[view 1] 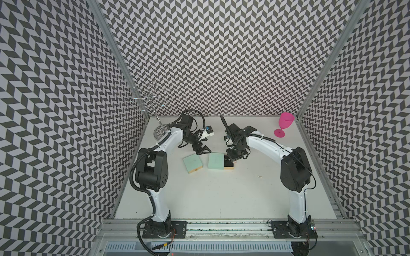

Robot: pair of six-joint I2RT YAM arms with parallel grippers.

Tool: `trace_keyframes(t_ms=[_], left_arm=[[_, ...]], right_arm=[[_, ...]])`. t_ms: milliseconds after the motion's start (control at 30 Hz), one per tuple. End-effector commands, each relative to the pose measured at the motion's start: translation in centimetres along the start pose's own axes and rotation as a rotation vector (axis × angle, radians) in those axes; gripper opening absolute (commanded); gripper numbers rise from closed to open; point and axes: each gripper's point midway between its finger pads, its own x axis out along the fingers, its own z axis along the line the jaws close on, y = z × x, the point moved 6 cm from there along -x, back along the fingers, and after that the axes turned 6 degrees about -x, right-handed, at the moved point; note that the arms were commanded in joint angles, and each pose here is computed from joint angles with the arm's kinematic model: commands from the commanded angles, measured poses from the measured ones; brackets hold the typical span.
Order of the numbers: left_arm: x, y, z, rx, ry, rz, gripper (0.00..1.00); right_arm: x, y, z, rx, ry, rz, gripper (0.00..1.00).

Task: Place the earrings into the drawer-style jewelry box
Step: Insert the earring into the inner lining.

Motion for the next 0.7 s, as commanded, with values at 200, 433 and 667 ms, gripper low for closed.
trace_keyframes(t_ms=[200,433,667], left_arm=[[-0.4,-1.2,1.1,0.032,-0.004,-0.029,0.96],[0.0,-1.0,1.7,0.024,0.000,-0.012,0.96],[-0.1,-1.1,2.3,0.015,0.001,-0.014,0.96]], right_arm=[[1.8,-1.9,0.4,-0.067,-0.015,0.021,0.02],[2.8,-1.6,0.2,-0.092,-0.008,0.049,0.02],[3.6,-1.7,0.3,-0.104,-0.014,0.046,0.02]])
